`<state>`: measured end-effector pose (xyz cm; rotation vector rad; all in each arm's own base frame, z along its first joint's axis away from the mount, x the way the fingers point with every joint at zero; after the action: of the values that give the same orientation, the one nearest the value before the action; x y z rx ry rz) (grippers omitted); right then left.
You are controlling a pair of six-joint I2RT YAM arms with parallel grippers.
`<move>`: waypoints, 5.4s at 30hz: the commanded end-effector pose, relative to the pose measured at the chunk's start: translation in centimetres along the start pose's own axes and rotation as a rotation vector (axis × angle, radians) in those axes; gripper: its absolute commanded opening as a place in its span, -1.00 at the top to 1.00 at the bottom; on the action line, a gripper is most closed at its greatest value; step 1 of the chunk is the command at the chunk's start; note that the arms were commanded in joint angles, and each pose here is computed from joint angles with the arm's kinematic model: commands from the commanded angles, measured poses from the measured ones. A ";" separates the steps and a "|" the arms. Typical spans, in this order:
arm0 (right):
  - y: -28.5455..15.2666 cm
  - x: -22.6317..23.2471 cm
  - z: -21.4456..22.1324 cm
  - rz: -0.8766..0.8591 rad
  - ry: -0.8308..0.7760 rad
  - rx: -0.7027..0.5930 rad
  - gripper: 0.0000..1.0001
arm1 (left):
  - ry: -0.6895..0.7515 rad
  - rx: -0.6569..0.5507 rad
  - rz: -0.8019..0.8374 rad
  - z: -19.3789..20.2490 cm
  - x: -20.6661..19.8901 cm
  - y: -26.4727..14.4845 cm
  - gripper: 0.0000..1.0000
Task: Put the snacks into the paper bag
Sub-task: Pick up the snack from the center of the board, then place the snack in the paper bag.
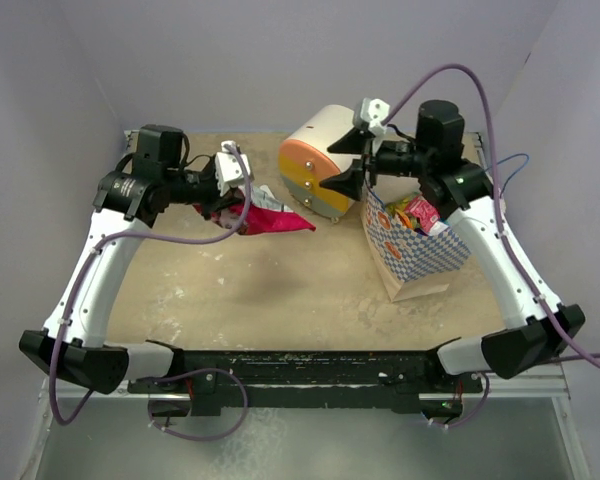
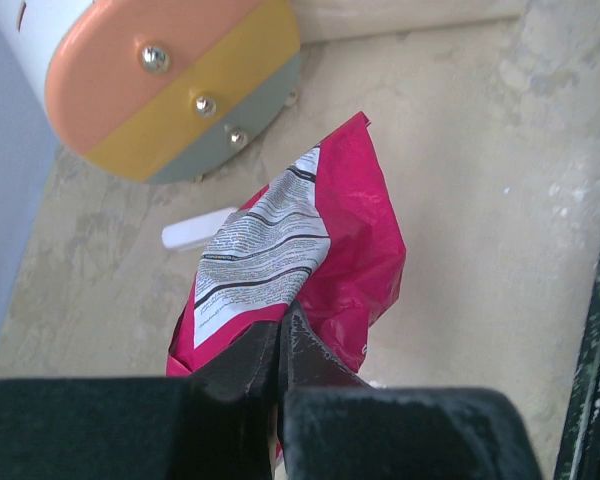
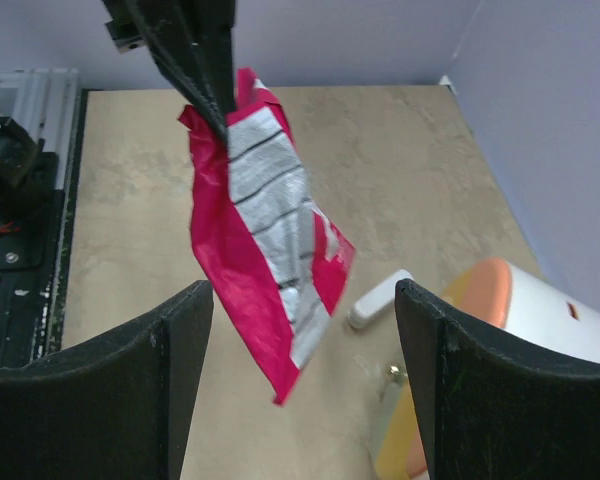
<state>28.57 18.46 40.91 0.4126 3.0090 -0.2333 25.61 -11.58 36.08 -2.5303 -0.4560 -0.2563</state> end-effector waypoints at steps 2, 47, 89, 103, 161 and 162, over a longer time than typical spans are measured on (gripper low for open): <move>2.4 1.6 -1.9 -0.056 -0.061 -0.017 -0.54 | -0.082 -0.240 -0.034 -5.2 1.5 -0.1 1.00; 4.8 4.6 -1.1 -0.080 -0.076 0.021 1.00 | -0.321 -0.478 -0.075 -7.2 -0.5 -5.4 -0.34; -18.7 0.7 -3.3 1.182 -0.143 0.160 1.00 | -0.235 -0.323 -0.386 -4.5 0.6 -8.5 -1.00; -19.5 1.0 5.2 1.195 0.082 0.386 1.00 | -0.248 -0.324 -0.372 -4.1 0.7 -8.1 -0.98; -13.0 -0.1 14.5 0.713 0.373 0.590 0.52 | -0.257 -0.316 -0.357 -3.3 0.1 -8.1 -0.98; -12.9 0.0 14.5 0.702 0.376 0.585 0.52 | -0.257 -0.316 -0.356 -3.3 0.1 -8.1 -0.98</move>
<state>26.36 3.21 29.15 1.7319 2.7283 -1.0441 22.75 -7.05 42.07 -2.7708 -1.0597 -0.0666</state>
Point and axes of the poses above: each gripper's point midway between its finger pads, its own y axis out along the fingers, its own x axis along the line the jaws close on, z = x × y, the point moved 8 cm from there along -y, back along the fingers, and after that the axes turned 3 degrees about y, right-handed, at the moved point
